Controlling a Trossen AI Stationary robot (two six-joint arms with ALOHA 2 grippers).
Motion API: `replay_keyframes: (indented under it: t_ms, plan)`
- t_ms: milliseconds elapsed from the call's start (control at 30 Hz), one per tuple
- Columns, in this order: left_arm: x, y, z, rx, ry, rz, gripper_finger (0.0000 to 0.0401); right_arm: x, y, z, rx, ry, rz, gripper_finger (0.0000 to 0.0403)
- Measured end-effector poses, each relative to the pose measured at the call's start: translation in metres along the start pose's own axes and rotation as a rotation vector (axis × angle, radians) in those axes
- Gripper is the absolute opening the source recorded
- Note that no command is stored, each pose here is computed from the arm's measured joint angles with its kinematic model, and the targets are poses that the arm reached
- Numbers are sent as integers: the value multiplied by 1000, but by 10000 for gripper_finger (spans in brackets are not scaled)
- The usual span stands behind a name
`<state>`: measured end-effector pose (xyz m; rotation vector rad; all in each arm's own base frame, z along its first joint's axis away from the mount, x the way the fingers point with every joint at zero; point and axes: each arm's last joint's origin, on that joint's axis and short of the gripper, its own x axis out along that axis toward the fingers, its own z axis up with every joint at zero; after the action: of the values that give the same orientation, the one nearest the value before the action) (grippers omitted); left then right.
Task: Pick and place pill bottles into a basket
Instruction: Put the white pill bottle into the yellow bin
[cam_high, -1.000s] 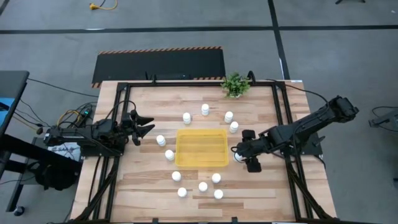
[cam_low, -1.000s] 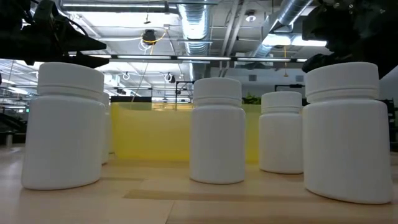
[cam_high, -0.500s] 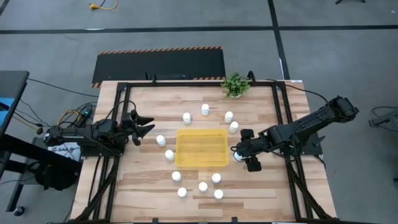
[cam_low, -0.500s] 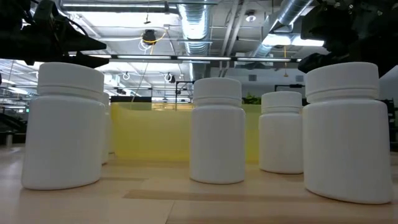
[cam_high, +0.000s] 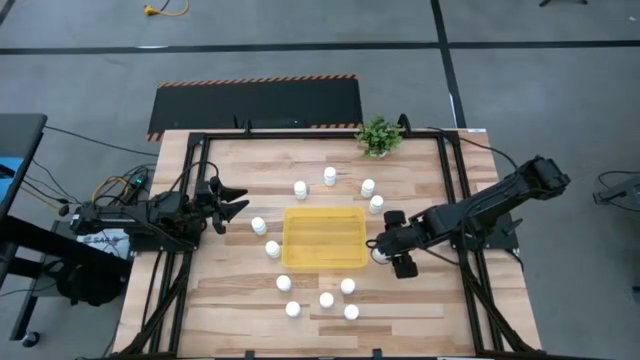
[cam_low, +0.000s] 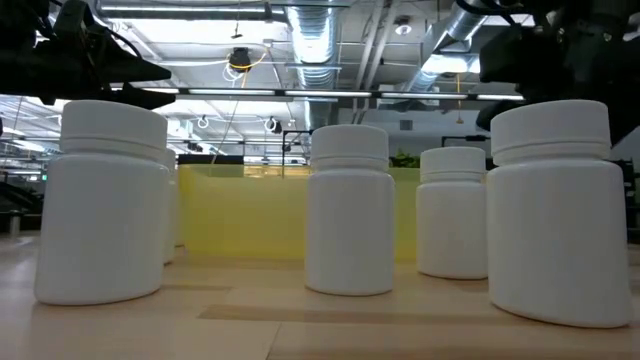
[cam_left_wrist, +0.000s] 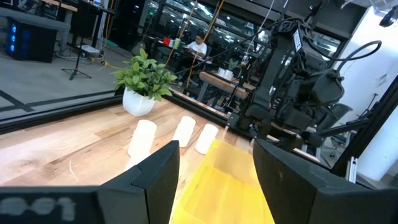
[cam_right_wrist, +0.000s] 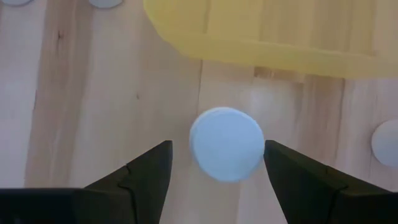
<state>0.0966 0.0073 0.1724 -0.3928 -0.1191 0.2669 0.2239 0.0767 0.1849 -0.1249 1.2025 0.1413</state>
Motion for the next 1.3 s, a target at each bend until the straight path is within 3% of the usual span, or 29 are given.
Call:
replay_keyframes:
  t_ms: [433,900,1167,1300]
  plan:
    - [0,0,0,0,0,0,194,0,-2,2,-15,-14,-2,240]
    - [0,0,0,0,0,0,194,0,-2,1,-16,-10,-2,149]
    - [0,0,0,0,0,0,194,-2,-2,2,-15,-2,-3,172]
    - [0,0,0,0,0,0,194,-10,-4,8,-16,2,-5,160]
